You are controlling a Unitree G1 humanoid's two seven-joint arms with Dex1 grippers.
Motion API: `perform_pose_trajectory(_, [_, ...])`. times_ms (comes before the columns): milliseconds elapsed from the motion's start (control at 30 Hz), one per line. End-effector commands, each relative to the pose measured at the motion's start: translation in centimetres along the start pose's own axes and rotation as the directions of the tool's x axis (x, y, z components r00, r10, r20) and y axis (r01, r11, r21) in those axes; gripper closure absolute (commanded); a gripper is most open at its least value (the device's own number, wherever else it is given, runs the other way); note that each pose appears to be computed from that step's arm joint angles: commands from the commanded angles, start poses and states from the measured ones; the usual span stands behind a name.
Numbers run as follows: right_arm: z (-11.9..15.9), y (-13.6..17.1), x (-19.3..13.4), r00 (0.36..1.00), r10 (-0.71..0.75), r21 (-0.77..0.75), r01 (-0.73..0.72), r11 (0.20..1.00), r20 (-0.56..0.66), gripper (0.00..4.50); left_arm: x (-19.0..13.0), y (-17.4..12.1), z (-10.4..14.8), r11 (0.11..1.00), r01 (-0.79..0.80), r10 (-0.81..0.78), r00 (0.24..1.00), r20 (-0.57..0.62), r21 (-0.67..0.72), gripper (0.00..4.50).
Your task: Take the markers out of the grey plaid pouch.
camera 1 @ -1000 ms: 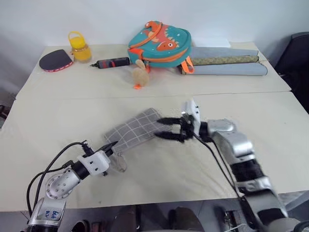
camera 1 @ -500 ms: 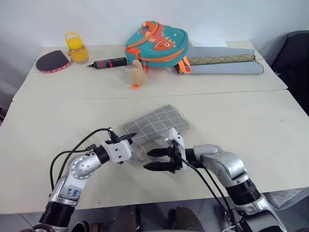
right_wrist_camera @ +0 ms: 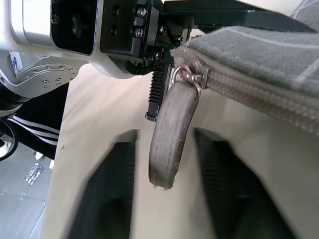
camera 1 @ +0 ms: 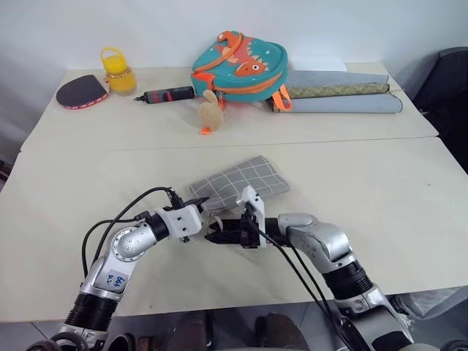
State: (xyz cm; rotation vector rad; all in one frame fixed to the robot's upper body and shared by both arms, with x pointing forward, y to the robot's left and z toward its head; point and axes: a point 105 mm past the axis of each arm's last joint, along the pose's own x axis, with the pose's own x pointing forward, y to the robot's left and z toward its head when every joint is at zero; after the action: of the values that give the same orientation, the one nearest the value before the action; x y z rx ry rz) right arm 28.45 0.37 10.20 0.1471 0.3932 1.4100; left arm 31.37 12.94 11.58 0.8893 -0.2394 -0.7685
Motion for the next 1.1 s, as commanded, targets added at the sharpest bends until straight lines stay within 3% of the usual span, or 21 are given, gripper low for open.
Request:
perform_pose_trajectory(33, [0.4, -0.4, -0.8, 1.000, -0.017, -0.070, 0.017, 0.997, -0.001, 4.17, 0.0, 0.0, 0.8, 1.000, -0.012, 0.013, 0.999, 0.034, -0.007, 4.50])
perform_pose_trajectory(67, [0.5, -0.7, -1.2, 0.999, -0.035, -0.080, 0.034, 0.996, -0.004, 4.46, -0.2, 0.1, 0.7, 1.000, -0.019, 0.020, 0.999, 0.034, -0.019, 4.50])
perform_pose_trajectory(500, [3.1, -8.4, -12.0, 0.928, -0.371, -0.246, 0.356, 0.902, -0.018, 4.46, -6.6, 2.5, -2.2, 0.980, -0.074, 0.071, 0.997, -0.027, -0.187, 4.50])
perform_pose_trajectory(667, [4.1, -8.7, -12.0, 0.930, -0.367, -0.257, 0.359, 0.898, 0.016, 4.46, -6.5, 2.4, -2.2, 0.971, -0.092, 0.090, 0.996, -0.023, -0.220, 4.50])
perform_pose_trajectory(767, [5.4, -8.1, -11.4, 0.939, -0.339, -0.272, 0.343, 0.899, 0.065, 3.52, -5.9, 2.0, -1.8, 0.968, -0.089, 0.090, 0.996, -0.005, -0.235, 4.50])
perform_pose_trajectory(1000, [8.5, -7.4, -14.2, 0.922, -0.360, -0.361, 0.388, 0.848, 0.144, 1.25, -5.9, 1.7, -1.7, 0.962, -0.097, 0.099, 0.995, -0.003, -0.254, 4.50])
perform_pose_trajectory(1100, [10.1, -6.8, -15.1, 0.911, -0.367, -0.431, 0.413, 0.802, 0.189, 1.25, -5.9, 1.9, -1.8, 0.959, -0.112, 0.115, 0.993, -0.004, -0.261, 4.50])
